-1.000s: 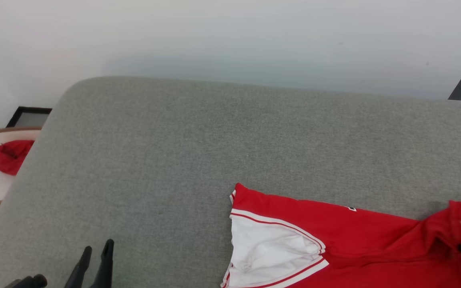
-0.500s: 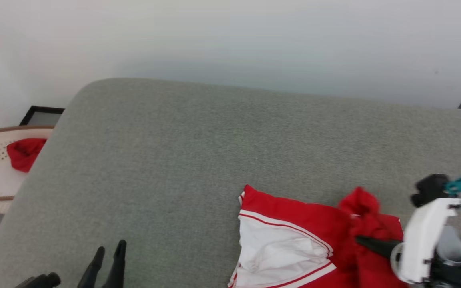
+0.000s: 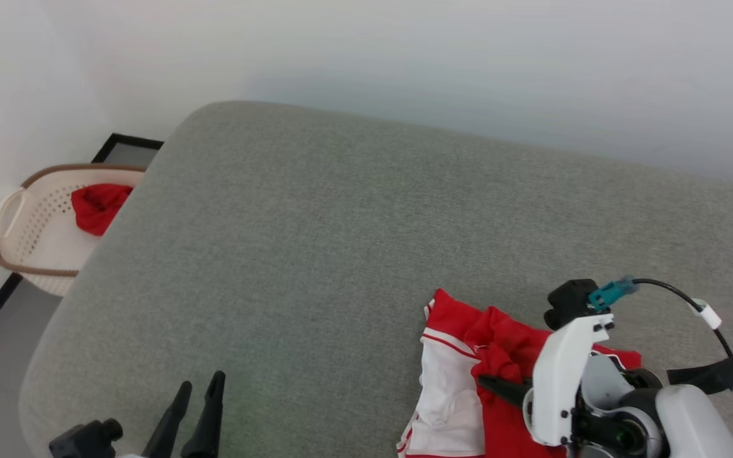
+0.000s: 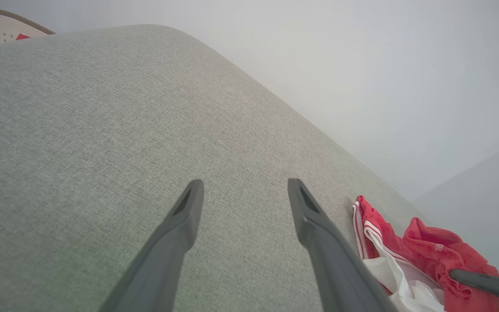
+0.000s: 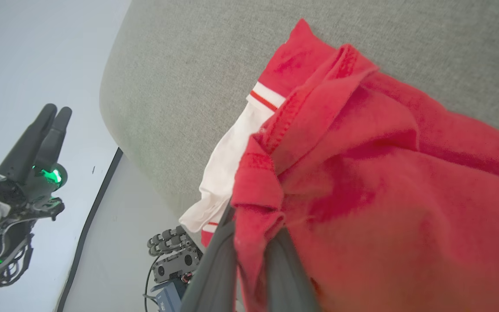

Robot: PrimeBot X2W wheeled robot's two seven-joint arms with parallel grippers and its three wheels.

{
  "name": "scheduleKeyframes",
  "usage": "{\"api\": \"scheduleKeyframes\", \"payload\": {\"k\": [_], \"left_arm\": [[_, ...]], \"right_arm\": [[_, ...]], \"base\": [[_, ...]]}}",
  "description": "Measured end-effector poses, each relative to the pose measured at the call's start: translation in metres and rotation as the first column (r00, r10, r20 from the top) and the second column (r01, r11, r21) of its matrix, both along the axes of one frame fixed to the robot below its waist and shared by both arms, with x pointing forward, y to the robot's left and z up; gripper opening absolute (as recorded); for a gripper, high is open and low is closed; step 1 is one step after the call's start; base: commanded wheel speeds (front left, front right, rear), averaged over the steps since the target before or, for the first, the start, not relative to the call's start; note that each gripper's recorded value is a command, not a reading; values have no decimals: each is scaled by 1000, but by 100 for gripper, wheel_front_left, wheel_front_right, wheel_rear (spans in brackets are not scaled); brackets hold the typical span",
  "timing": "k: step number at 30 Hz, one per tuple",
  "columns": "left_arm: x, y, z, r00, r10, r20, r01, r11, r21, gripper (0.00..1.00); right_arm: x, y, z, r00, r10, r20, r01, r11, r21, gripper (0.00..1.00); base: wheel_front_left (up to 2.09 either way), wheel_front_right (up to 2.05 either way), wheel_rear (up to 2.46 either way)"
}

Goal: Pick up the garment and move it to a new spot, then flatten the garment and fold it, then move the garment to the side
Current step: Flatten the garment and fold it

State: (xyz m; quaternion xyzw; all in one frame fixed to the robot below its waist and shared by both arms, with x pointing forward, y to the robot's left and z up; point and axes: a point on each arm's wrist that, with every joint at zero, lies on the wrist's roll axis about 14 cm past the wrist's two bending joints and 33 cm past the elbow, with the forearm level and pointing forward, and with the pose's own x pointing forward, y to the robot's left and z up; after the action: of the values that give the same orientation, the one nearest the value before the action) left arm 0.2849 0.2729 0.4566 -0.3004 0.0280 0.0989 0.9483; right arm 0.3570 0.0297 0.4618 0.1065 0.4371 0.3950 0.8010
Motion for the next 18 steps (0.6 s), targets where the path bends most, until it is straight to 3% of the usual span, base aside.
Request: {"api": "scheduleKeyframes", "payload": {"k": [16,18], "left_arm": [[7,-1,-3,1000,-2,-7,1,1000,-11,100],[9,-4,-3,1000,-11,-6,11,1000,-13,100]], "right_arm": [[18,24,-11,999,-21,42,20,1000,22,0],[20,26,-11,998,-23,57,22,1000,22,37]], "base": [[0,0,0],[0,0,0]]}}
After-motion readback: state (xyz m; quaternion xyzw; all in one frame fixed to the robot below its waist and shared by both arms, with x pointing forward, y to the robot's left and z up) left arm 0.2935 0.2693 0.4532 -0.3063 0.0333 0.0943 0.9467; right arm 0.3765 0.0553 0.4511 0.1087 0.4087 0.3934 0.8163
